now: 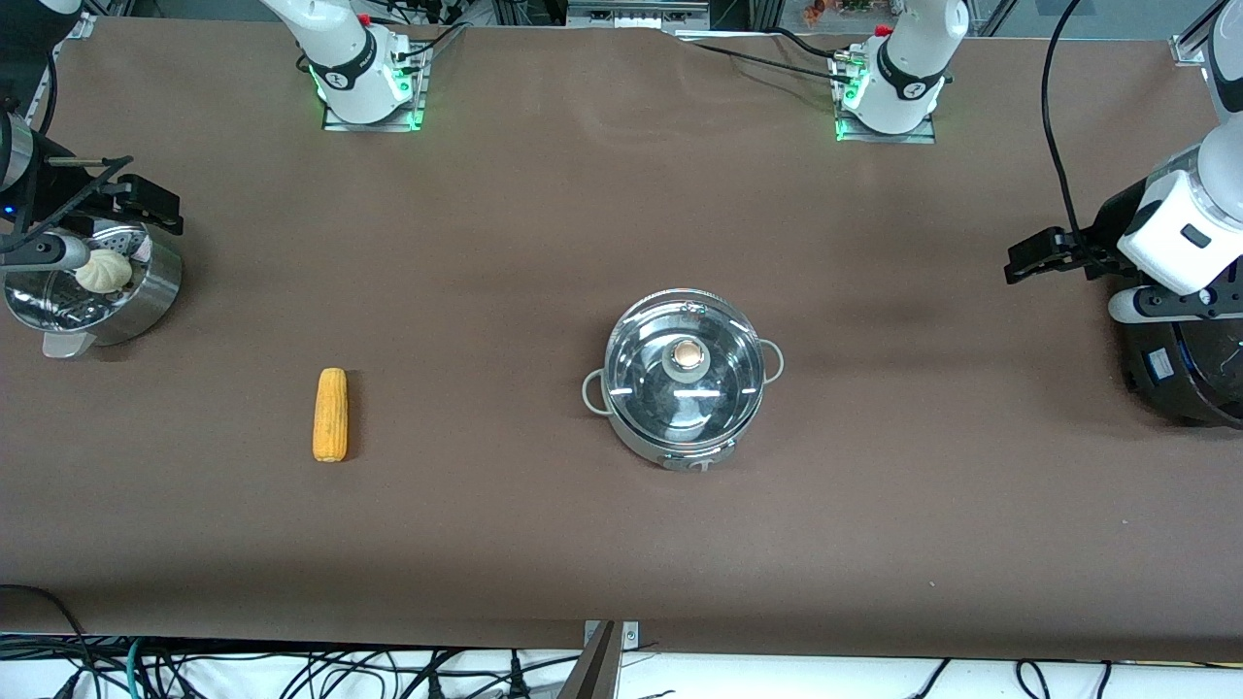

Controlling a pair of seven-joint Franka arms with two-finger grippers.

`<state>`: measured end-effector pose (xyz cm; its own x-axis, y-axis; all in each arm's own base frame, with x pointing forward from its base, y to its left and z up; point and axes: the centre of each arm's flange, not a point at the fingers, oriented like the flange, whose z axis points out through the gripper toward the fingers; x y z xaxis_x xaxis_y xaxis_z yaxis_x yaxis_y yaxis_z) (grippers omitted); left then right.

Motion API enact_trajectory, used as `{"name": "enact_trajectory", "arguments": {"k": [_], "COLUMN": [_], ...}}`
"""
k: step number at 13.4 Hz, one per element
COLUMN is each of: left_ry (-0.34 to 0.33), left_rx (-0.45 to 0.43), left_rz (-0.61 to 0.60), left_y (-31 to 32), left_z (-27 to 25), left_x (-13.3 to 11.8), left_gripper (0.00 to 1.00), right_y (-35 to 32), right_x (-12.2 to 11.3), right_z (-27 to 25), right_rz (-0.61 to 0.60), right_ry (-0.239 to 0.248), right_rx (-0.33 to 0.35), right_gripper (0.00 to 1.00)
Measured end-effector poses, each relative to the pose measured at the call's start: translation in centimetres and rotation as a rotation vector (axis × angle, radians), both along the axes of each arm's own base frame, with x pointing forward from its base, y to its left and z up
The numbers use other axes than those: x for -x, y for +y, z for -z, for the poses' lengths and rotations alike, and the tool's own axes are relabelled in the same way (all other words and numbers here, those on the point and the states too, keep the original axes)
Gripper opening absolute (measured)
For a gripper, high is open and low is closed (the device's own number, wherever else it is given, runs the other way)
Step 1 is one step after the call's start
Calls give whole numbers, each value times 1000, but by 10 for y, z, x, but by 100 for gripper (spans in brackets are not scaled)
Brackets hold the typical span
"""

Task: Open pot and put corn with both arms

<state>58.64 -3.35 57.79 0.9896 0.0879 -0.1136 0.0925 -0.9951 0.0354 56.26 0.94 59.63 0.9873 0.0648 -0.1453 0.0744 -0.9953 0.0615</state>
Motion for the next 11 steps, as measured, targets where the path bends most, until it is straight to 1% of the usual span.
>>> {"name": "enact_trajectory", "arguments": {"k": [6,11], "left_ry": [0,-4], "left_rx": [0,-19], "left_rz": [-4,15], "left_y": [2,-13], "left_z": [0,-2], "left_x": [0,2], "left_gripper": [100,100], "right_y": [-1,-1], "right_x": [0,0], "right_z": [0,0], "right_rz": [1,3], "right_ry": [0,-1], "right_rx": [0,0], "right_gripper": [100,100]}}
